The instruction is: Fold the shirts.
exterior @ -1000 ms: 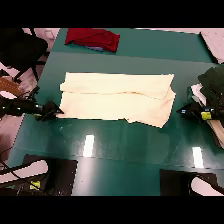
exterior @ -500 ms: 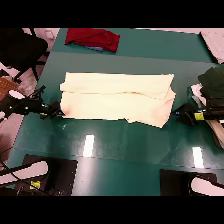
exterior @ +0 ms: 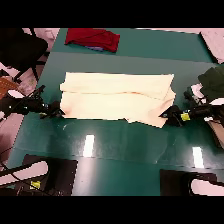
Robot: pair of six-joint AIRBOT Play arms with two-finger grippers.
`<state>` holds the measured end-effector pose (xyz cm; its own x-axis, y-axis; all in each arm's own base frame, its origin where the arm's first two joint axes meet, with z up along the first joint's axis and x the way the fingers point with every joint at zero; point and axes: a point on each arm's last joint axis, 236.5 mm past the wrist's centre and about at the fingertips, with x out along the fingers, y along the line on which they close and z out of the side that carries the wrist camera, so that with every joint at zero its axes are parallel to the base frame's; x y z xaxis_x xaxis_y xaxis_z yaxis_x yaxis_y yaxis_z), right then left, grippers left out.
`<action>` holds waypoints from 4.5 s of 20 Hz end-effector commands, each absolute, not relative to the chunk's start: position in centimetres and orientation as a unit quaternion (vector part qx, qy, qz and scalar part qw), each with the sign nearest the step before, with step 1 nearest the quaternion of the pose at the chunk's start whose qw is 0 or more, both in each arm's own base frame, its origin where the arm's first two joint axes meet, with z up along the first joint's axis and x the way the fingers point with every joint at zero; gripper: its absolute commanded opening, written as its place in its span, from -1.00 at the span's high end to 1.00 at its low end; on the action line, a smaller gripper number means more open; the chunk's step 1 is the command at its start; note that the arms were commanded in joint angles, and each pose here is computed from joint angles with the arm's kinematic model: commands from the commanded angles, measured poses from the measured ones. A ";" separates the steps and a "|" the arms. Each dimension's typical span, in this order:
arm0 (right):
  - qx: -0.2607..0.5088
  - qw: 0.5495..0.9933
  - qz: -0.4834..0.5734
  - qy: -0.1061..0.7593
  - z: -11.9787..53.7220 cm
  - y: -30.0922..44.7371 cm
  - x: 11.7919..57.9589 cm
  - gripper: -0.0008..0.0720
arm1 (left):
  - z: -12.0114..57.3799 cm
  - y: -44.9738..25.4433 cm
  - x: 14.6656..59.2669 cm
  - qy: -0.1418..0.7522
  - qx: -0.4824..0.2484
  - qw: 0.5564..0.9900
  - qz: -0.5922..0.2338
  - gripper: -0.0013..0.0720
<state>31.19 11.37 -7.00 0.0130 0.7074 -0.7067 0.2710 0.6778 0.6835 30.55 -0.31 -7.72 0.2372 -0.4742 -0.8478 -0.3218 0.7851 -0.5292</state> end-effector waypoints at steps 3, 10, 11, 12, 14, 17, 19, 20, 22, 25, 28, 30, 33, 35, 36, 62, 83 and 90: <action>0.344 0.626 0.149 0.684 -8.2 12.6 31.7 -0.65 | -7.6 -0.4 30.4 0.617 -0.320 0.717 -0.059 0.90; 0.322 0.626 0.195 0.683 -5.6 15.3 30.4 0.92 | -7.4 -0.7 30.2 0.622 -0.316 0.713 -0.068 0.90; 0.318 0.640 0.198 0.672 -4.4 15.1 30.6 0.92 | -7.0 -0.6 30.4 0.622 -0.313 0.714 -0.072 0.90; 0.321 0.653 0.197 0.657 -3.0 14.8 30.9 0.92 | -6.3 -0.4 30.8 0.617 -0.311 0.719 -0.074 0.90; 0.325 0.676 0.197 0.632 -0.4 14.1 31.1 0.92 | -4.2 0.4 32.1 0.594 -0.302 0.742 -0.071 0.90; 0.326 0.706 0.199 0.597 2.7 13.4 31.2 0.92 | 0.9 1.5 33.9 0.548 -0.281 0.786 -0.062 0.90; 0.326 0.724 0.198 0.576 4.2 13.3 31.3 0.92 | 4.2 2.0 34.4 0.523 -0.264 0.809 -0.058 0.90; 0.328 0.733 0.193 0.564 4.7 13.2 31.8 0.92 | 5.5 2.0 34.4 0.514 -0.256 0.817 -0.061 0.91; 0.333 0.747 0.182 0.546 4.7 13.1 33.0 0.92 | 6.4 1.4 34.4 0.510 -0.259 0.817 -0.070 0.91; 0.351 0.754 0.163 0.530 3.5 13.6 35.3 0.92 | 6.8 1.6 35.3 0.492 -0.269 0.826 -0.065 0.91; 0.382 0.756 0.147 0.511 2.0 14.6 38.2 0.92 | 7.5 3.1 37.3 0.450 -0.278 0.848 -0.035 0.91; 0.379 0.760 0.142 0.509 1.2 15.1 39.7 0.92 | 7.0 3.6 38.4 0.441 -0.286 0.850 -0.024 0.91; 0.376 0.764 0.142 0.505 0.9 15.5 42.4 0.92 | 3.5 1.8 40.4 0.465 -0.280 0.839 -0.036 0.91; 0.377 0.766 0.139 0.501 0.6 15.5 44.5 0.92 | 1.1 0.2 42.7 0.465 -0.274 0.841 -0.037 0.91; 0.381 0.764 0.135 0.504 0.2 15.4 45.4 0.92 | 0.1 -0.1 43.8 0.460 -0.278 0.843 -0.028 0.91; 0.379 0.695 0.205 0.576 -5.4 5.9 39.8 -1.00 | 7.2 -13.8 45.4 0.453 -0.305 0.800 -0.248 -0.31; 0.391 0.674 0.270 0.566 -6.8 13.1 45.2 0.00 | 5.6 -15.2 44.1 0.481 -0.259 0.798 -0.256 -0.31; 0.332 0.737 0.290 0.512 0.3 14.0 45.9 0.93 | 4.0 -26.1 45.8 0.419 -0.200 0.841 -0.278 0.90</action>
<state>45.59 13.37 -2.37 0.2669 0.7836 -0.5610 -0.0336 0.5893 0.8072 43.93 -22.78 3.98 0.3936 -0.6628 -0.6370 0.2665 0.7455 -0.6110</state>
